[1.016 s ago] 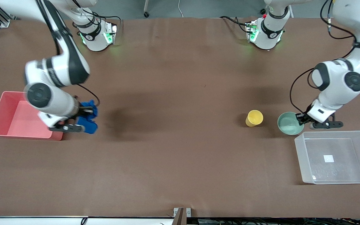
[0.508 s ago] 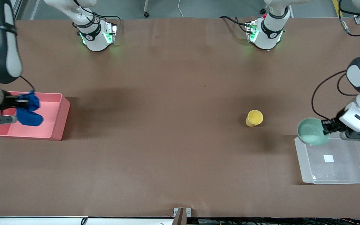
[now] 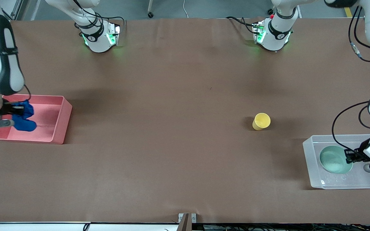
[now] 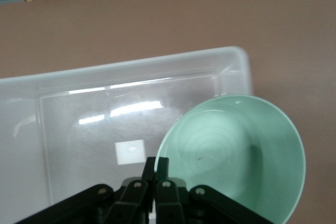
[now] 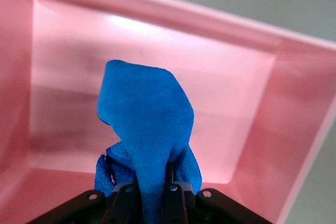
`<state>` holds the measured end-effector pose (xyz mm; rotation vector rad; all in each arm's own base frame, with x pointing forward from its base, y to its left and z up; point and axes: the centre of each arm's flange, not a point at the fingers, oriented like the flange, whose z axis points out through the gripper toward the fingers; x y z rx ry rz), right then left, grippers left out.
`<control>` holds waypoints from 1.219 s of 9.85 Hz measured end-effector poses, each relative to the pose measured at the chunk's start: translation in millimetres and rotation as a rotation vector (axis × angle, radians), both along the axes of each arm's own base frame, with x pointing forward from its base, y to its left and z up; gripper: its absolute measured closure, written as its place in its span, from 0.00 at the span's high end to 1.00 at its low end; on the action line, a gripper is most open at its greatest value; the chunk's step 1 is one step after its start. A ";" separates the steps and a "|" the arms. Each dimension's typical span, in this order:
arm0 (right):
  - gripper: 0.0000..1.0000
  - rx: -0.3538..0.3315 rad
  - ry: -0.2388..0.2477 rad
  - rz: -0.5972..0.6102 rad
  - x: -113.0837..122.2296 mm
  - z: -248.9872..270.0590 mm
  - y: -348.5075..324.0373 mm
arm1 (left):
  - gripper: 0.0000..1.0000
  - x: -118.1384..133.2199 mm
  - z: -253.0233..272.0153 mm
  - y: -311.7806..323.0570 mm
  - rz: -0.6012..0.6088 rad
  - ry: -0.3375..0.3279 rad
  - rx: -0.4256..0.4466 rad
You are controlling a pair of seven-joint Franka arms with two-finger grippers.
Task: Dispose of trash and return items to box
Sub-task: 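Drop the cloth into the bin while the left gripper lowers the bowl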
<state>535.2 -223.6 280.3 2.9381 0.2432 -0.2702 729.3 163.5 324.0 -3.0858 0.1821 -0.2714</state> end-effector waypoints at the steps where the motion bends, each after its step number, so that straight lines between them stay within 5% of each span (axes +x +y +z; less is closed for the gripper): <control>1: 0.15 0.009 0.002 -0.006 0.1 -21.1 2.1 | 0.03 -0.3 -23.3 24.6 0.004 0.020 0.000; 4: 0.57 0.037 -0.024 -0.040 6.5 -47.2 5.5 | 0.04 -7.6 -68.0 52.3 0.023 0.070 -0.012; 7: 0.99 0.087 -0.112 -0.086 36.2 18.6 35.2 | 0.12 -9.1 -88.6 49.1 0.025 0.096 -0.022; 9: 1.00 0.135 -0.172 -0.175 40.4 108.2 79.2 | 0.41 -4.5 -78.7 47.4 0.022 0.077 -0.019; 12: 1.00 0.155 -0.150 -0.256 24.4 236.8 134.2 | 0.78 1.5 -18.8 32.0 0.017 0.051 -0.021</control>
